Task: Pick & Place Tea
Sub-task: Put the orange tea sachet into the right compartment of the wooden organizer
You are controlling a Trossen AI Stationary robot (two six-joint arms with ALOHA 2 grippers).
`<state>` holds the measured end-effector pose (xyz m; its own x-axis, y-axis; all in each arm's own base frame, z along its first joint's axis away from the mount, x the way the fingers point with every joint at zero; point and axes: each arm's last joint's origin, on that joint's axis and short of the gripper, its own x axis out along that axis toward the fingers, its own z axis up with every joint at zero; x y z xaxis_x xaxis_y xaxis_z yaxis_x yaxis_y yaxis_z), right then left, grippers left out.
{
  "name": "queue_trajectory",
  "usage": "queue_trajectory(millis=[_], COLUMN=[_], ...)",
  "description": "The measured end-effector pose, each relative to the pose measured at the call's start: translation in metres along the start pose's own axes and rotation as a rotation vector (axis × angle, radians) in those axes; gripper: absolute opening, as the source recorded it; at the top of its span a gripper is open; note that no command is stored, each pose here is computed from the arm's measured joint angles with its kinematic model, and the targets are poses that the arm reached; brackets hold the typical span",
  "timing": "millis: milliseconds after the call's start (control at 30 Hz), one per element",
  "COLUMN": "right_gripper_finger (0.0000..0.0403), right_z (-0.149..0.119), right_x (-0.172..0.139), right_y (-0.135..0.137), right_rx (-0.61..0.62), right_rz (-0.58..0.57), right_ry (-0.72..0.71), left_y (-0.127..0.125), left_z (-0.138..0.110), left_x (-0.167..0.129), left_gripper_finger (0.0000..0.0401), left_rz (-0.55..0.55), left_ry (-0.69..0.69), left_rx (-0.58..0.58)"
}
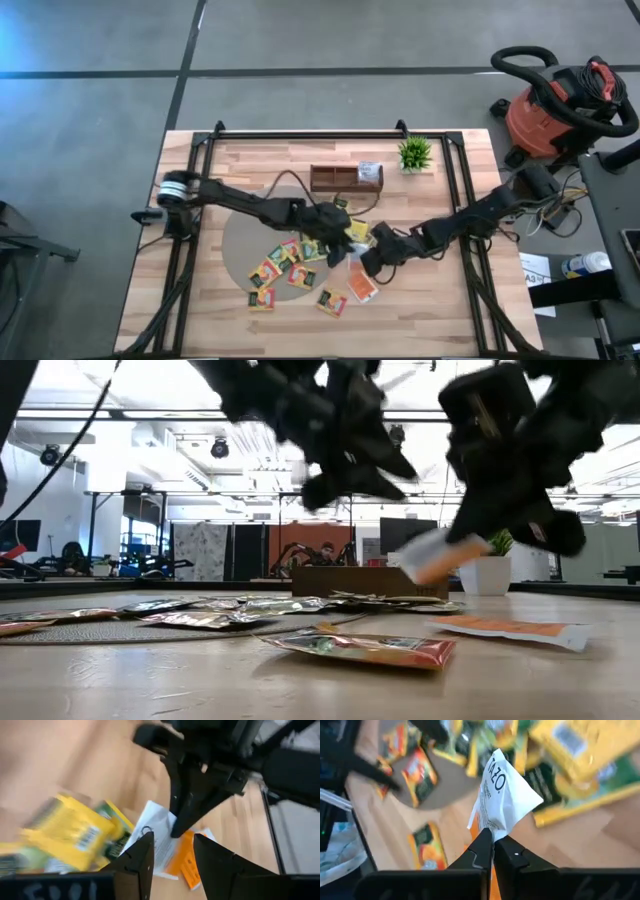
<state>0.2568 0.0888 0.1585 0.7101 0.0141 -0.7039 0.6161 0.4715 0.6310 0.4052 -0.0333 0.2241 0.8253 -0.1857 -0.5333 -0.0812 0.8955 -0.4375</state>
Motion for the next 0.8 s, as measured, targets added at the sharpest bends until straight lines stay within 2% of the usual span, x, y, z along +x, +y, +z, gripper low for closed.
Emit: queue_trajectory(millis=[133,233,333,433,533,700,800], right_gripper_finger=[0.0009,0.0009,0.0008,0.0008,0.0008,0.0008,0.0008], right_z=[0.017,0.036,0.060,0.085,0.109,0.143,0.160], right_x=[-0.021,-0.036,-0.046,-0.050,-0.053,-0.064,-0.068], right_y=[0.017,0.027,0.028,0.028,0.025,-0.003,-0.010], right_rx=[-0.149,-0.224,-0.269,-0.326,-0.368,-0.328,-0.345], right_rz=[-0.045,-0.122,-0.215,-0.252,-0.276,-0.479,-0.499], right_ry=[-0.160,-0.266,-0.300,-0.293,-0.256,-0.229,-0.242], left_y=[-0.012,-0.018,-0.025,-0.029,-0.031,-0.029,-0.025], left_z=[0.021,0.032,0.041,0.044,0.041,0.025,0.010], left_x=[-0.043,-0.078,-0.113,-0.140,-0.160,-0.185,-0.193], left_gripper_finger=[0.0133,0.0133,0.0133,0.0133,0.0133,0.0133,0.0133], left_rz=[0.106,0.184,0.237,0.247,0.232,0.190,0.179], left_ry=[-0.108,-0.196,-0.291,-0.345,-0.372,-0.405,-0.400], left_rx=[0.039,0.061,0.073,0.075,0.058,-0.027,-0.062])
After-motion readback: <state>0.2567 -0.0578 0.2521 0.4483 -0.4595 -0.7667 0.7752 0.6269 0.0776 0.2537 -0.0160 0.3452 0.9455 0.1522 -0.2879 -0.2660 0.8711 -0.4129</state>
